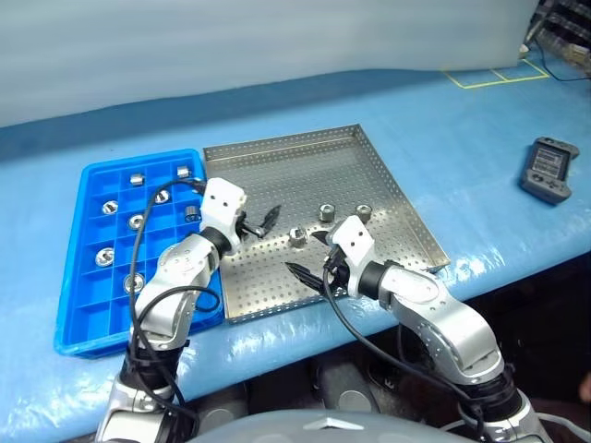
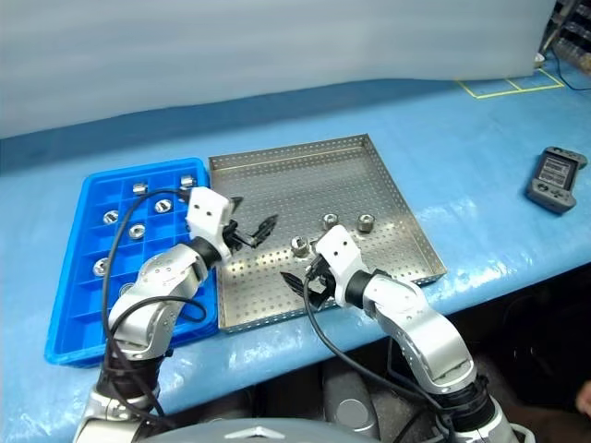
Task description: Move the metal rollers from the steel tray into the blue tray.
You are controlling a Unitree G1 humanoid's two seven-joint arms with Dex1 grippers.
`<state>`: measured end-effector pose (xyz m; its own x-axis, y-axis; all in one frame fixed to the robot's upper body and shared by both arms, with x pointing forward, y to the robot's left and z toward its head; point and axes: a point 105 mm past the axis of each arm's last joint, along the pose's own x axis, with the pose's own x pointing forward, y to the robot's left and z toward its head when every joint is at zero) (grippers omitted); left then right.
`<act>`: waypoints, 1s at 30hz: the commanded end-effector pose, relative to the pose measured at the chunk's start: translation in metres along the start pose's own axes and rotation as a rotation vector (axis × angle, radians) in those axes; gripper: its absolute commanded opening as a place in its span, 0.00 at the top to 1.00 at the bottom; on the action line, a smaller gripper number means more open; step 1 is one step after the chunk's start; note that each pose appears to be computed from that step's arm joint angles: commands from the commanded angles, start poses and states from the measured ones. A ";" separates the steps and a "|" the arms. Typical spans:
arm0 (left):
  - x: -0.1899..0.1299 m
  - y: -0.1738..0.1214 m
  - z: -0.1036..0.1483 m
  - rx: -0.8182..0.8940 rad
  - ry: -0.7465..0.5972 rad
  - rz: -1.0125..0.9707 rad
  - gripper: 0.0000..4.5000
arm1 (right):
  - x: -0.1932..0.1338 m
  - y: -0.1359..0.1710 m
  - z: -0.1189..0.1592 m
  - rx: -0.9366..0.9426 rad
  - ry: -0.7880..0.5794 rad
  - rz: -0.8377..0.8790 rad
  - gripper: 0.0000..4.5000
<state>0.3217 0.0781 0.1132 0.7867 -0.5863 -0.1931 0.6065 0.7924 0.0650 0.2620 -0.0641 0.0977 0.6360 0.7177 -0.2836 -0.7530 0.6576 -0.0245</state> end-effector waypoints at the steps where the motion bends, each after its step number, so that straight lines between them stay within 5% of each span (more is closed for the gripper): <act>1: 0.008 -0.013 -0.010 0.023 0.072 -0.098 0.01 | -0.007 -0.002 0.014 -0.022 -0.054 -0.037 0.00; 10: 0.011 -0.022 -0.033 0.036 0.180 -0.137 0.01 | -0.010 -0.001 0.012 -0.009 -0.055 -0.062 0.00; 30: 0.004 -0.017 -0.038 0.022 0.196 -0.101 0.01 | -0.005 0.000 0.013 -0.021 -0.052 -0.030 0.00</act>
<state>0.3100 0.0689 0.0637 0.6710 -0.6119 -0.4187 0.6851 0.7276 0.0346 0.2614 -0.0682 0.1026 0.6706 0.6936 -0.2632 -0.7249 0.6881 -0.0335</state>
